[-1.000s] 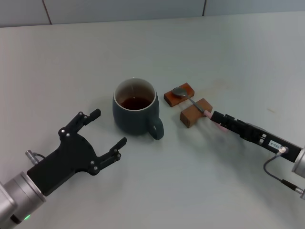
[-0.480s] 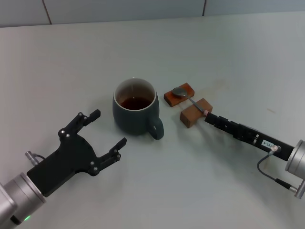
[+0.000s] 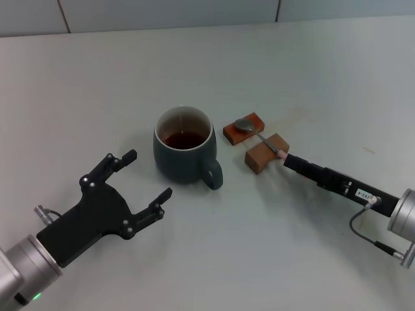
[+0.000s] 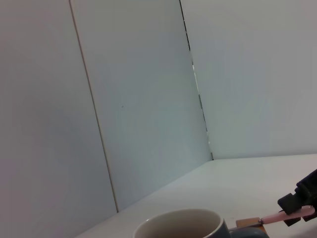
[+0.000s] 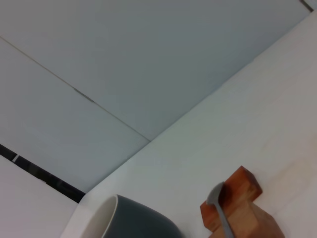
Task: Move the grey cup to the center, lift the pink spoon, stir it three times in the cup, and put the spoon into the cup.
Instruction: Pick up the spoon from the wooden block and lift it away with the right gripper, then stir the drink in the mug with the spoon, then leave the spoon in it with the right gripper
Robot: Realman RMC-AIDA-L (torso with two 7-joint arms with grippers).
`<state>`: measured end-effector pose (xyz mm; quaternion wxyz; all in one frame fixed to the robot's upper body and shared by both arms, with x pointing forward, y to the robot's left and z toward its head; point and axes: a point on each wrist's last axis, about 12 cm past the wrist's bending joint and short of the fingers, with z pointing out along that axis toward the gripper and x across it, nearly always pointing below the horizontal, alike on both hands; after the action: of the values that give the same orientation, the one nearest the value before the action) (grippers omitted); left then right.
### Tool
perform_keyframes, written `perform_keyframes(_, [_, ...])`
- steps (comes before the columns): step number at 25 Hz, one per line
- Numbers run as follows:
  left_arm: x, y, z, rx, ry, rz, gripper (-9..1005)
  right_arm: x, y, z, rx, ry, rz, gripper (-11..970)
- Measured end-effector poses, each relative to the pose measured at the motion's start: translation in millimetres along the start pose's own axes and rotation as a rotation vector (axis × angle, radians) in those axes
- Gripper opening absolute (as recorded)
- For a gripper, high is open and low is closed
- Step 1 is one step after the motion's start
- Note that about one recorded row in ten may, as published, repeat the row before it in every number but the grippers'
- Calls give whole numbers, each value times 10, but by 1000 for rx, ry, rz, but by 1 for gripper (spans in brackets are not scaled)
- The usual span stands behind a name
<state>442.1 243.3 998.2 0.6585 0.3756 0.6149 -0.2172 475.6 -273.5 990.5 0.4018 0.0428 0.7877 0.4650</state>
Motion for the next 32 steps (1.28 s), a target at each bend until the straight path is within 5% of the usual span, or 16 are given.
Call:
perform_keyframes(7, [10,15,-12,1,9,5,849,11,-26,19,25,22,2,192])
perform_keyframes(14, [11,12,-16,3,9,5,850,11,-14,25,15,33,-15,121])
perform_keyframes(21, [12,-1,-39,-1,7,2,850,-23,133,-164,-132,-68,-103,121])
perform_keyframes(26, [13,-3,-43,-2,7,1,849,-221,240,-325,-234,-139,-206,121])
perform_keyframes(32, [5,-10,-29,0,0,14,849,-721,424,-284,-293,29,-323,121])
